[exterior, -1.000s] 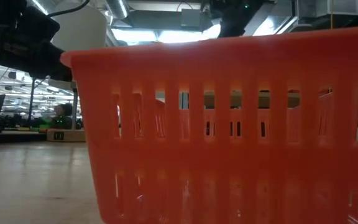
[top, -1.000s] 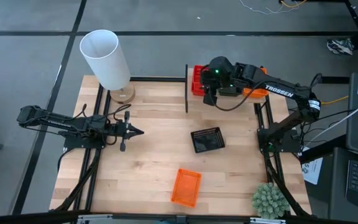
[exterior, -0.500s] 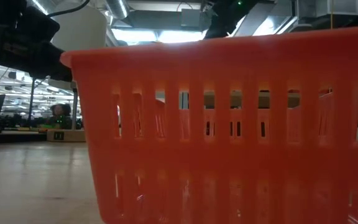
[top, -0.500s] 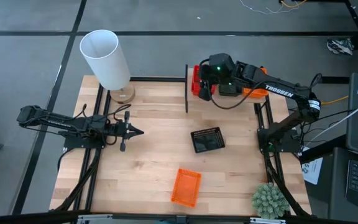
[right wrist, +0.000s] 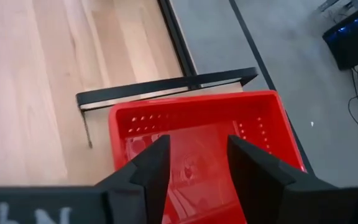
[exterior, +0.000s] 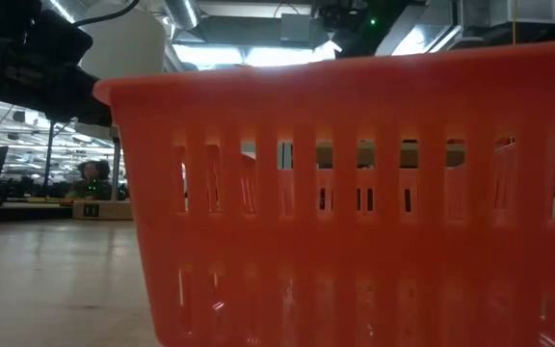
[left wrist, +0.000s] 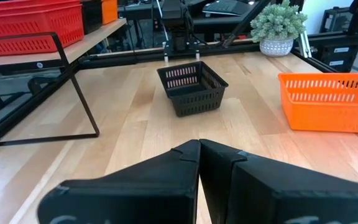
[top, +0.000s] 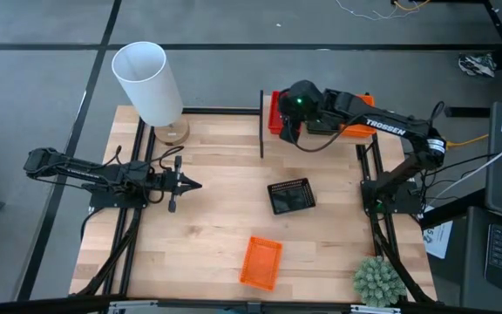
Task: Stack baskets on shelf by color
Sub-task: Stack the red basket on top of the red basket on the shelf
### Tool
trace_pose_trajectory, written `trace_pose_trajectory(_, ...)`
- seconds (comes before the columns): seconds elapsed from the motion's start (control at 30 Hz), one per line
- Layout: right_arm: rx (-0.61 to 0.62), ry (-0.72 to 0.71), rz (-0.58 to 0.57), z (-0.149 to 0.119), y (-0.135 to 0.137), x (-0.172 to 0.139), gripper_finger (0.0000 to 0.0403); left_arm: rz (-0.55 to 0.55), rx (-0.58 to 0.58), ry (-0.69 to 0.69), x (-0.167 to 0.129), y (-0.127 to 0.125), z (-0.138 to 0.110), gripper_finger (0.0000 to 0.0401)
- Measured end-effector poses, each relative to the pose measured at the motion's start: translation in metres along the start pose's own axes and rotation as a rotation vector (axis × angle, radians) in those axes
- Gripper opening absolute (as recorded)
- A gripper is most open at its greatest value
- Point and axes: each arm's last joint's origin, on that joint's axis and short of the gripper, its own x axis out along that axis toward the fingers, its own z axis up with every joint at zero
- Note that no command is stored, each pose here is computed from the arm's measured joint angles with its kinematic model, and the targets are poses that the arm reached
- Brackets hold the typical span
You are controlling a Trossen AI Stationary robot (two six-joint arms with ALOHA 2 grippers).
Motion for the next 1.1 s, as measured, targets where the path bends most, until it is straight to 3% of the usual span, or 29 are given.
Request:
trace_pose_trajectory(0.2, 0.02, -0.006, 0.017, 0.001, 0.001, 0.001, 0.0158, 0.0, 0.0, 0.0, 0.0, 0.0, 0.0, 0.0)
trace_pose_trajectory(0.33, 0.113, 0.005, 0.19, -0.003, 0.006, 0.0, 0.0158, 0.0, 0.0, 0.0, 0.0, 0.0, 0.0, 0.0)
trace_pose_trajectory(0.43, 0.115, 0.025, 0.282, -0.005, 0.01, -0.001, 0.0158, 0.0, 0.0, 0.0, 0.0, 0.0, 0.0, 0.0)
trace_pose_trajectory(0.5, 0.113, 0.055, 0.213, -0.007, 0.009, -0.001, 0.0158, 0.0, -0.001, 0.0, 0.0, 0.0, 0.0, 0.0)
trace_pose_trajectory(0.7, 0.126, 0.151, -0.261, -0.012, -0.008, 0.001, 0.0158, 0.0, -0.021, 0.0, 0.0, 0.0, 0.0, 0.0)
trace_pose_trajectory(1.1, 0.342, 0.235, -0.353, -0.032, -0.049, 0.008, 0.0158, 0.0, -0.018, 0.0, 0.0, 0.0, 0.0, 0.0)
